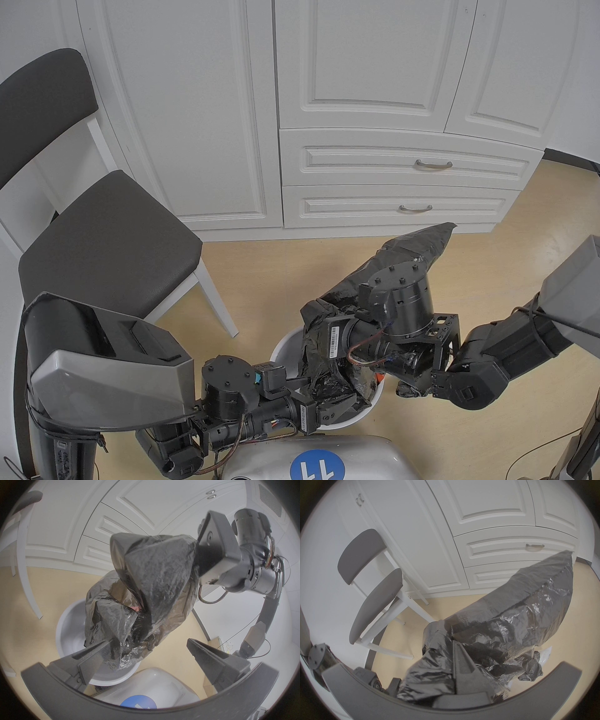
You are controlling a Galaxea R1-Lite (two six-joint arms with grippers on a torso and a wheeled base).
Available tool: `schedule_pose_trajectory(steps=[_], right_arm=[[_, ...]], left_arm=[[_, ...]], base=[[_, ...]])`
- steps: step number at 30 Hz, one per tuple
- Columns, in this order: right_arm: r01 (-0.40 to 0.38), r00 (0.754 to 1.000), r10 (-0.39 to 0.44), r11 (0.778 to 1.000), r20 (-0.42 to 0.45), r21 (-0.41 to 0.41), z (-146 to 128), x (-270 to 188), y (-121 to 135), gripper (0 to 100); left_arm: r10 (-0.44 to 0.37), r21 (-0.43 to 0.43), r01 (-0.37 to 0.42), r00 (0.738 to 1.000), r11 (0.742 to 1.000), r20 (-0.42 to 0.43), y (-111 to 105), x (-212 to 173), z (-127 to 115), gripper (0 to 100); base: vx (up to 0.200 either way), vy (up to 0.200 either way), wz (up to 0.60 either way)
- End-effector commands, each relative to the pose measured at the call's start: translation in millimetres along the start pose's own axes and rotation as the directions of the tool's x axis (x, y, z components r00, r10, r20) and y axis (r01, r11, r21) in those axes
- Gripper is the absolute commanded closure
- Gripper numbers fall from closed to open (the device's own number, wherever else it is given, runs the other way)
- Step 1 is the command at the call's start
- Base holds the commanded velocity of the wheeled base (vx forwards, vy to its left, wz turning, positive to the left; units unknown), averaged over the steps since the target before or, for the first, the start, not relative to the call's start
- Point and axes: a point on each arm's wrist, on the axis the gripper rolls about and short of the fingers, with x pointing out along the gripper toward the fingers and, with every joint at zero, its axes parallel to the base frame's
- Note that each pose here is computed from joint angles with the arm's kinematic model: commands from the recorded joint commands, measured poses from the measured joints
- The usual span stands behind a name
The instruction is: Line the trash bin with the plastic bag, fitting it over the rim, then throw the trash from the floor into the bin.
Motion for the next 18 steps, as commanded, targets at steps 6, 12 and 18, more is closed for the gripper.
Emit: schedule_pose_trajectory(steps=[6,12,18], right_arm=[[0.024,0.999,-0.023,1.0,-0.03,0.014,-7,10,17,100],[0.043,0.999,-0.043,0.997,-0.013,0.063,-3,13,25,100],[0.053,0.999,-0.053,0.996,0.001,0.072,-2,13,29,100]], left_arm=[[-0.004,0.005,0.004,1.0,1.0,-0.004,1,11,-5,0],[-0.014,0.009,0.014,1.0,1.0,0.019,0,19,-2,0],[0.131,-0.005,-0.132,0.984,0.991,0.122,3,45,-5,0]], base=[[0.0,0.0,0.0],[0.0,0.0,0.0],[0.0,0.0,0.0]])
